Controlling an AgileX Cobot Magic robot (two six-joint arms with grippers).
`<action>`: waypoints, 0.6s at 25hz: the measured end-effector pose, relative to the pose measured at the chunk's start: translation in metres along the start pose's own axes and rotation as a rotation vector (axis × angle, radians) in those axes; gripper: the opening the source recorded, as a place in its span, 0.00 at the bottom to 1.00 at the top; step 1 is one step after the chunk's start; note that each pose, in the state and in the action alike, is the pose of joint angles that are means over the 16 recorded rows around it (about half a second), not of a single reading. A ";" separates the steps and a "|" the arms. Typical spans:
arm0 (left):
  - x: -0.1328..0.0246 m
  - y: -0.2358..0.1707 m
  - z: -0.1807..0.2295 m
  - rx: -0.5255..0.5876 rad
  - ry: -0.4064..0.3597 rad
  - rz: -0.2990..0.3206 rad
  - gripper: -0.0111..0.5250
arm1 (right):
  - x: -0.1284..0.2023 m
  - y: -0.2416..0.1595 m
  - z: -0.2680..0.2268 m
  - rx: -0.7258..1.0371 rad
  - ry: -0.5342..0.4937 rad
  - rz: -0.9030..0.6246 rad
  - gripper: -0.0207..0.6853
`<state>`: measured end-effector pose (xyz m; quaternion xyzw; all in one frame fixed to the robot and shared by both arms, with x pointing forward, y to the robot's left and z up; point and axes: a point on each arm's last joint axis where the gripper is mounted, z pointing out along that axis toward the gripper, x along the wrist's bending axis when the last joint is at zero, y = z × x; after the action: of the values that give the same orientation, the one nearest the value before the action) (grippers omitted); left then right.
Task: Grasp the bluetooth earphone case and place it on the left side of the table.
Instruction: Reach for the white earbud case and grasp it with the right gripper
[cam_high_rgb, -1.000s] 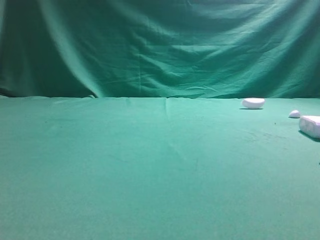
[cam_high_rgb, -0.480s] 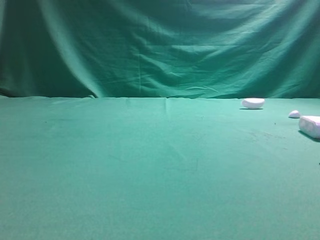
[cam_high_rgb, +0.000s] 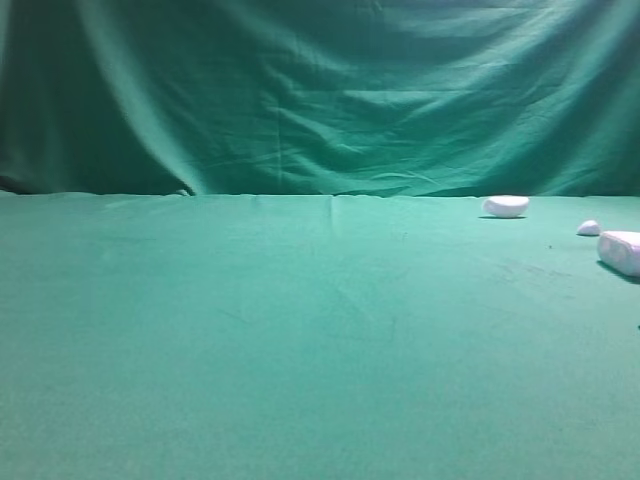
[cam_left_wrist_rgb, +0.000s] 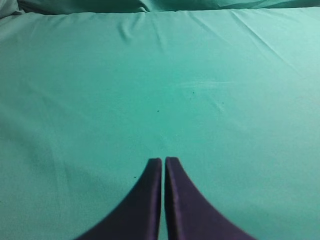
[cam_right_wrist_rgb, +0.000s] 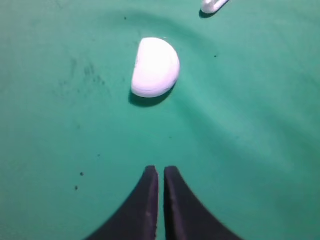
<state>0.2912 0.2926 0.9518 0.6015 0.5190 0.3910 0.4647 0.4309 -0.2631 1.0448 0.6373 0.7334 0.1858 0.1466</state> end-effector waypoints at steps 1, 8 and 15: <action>0.000 0.000 0.000 0.000 0.000 0.000 0.02 | 0.001 0.004 0.006 0.011 -0.002 -0.010 0.04; 0.000 0.000 0.000 0.000 0.000 0.000 0.02 | 0.007 0.026 0.049 0.031 -0.003 -0.042 0.26; 0.000 0.000 0.000 0.000 0.000 0.000 0.02 | 0.010 0.038 0.085 0.028 0.016 -0.071 0.66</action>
<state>0.2912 0.2926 0.9518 0.6015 0.5190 0.3910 0.4647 0.5015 -0.2411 0.9866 0.6115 0.7591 0.1754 0.1385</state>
